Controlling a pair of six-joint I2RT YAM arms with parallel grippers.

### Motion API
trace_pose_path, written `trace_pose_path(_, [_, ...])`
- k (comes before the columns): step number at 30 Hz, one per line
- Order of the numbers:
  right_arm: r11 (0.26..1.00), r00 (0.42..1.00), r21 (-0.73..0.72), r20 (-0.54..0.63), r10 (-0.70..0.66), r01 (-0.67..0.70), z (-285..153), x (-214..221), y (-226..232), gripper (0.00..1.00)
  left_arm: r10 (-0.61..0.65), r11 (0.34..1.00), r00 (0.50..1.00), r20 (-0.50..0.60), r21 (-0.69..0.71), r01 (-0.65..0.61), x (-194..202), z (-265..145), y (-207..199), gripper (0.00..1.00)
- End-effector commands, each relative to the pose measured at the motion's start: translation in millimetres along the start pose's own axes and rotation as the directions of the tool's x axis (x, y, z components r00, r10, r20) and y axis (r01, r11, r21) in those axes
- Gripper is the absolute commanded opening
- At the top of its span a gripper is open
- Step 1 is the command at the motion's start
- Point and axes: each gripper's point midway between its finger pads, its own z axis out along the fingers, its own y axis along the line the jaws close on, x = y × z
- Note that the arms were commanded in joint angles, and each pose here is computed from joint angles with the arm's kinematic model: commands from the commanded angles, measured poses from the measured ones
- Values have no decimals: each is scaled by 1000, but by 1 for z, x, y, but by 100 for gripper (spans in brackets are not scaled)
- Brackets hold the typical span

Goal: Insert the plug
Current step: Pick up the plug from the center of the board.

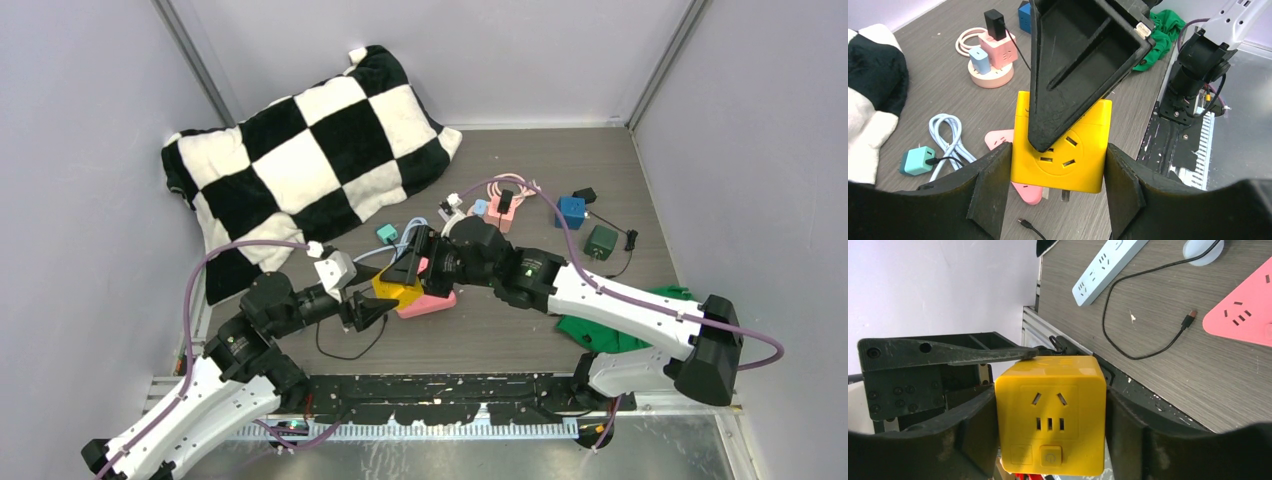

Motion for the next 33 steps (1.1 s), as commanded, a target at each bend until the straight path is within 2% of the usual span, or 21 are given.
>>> trace_pose_path(1, [993,1000,-121,-11,3,-4,-5,-1,27,64,49,999,996,76,-1,-49,-21,0,0,19])
trace_pose_path(3, [992,1000,-127,7,-7,8,-6,-5,26,51,44,999,997,63,-24,-43,-19,0,4,23])
trace_pose_path(6, [991,997,-129,66,-36,44,-11,-16,22,37,34,996,999,37,-86,-30,-15,-1,15,41])
trace_pose_path(10, [990,974,-62,198,-112,126,-24,-47,2,30,-14,987,1000,-7,-159,12,-8,-2,27,73])
trace_pose_path(12, [984,956,-22,242,-168,179,-33,-63,-7,29,-43,983,999,-19,-179,39,-7,-2,30,80])
trace_pose_path(14, [972,932,12,281,-229,235,-42,-79,-13,28,-75,975,997,-28,-212,67,-5,-3,34,97])
trace_pose_path(15, [963,918,31,295,-264,267,-46,-87,-17,28,-89,972,995,-36,-223,78,-4,-3,35,99])
trace_pose_path(21, [861,819,172,268,-508,478,-57,-114,-42,26,-207,927,974,-95,-337,164,-3,-7,48,100])
trace_pose_path(24, [797,771,226,210,-601,560,-54,-118,-52,26,-273,891,951,-145,-410,193,3,-7,57,100])
trace_pose_path(27, [739,730,217,138,-670,637,-47,-115,-56,26,-334,865,922,-194,-452,218,12,-8,65,100])
trace_pose_path(30, [699,701,198,72,-710,687,-37,-111,-60,26,-436,833,881,-185,-452,317,17,-7,72,100])
trace_pose_path(33, [662,672,165,-6,-741,731,-26,-106,-65,26,-560,765,822,-102,-445,465,16,-10,88,100])
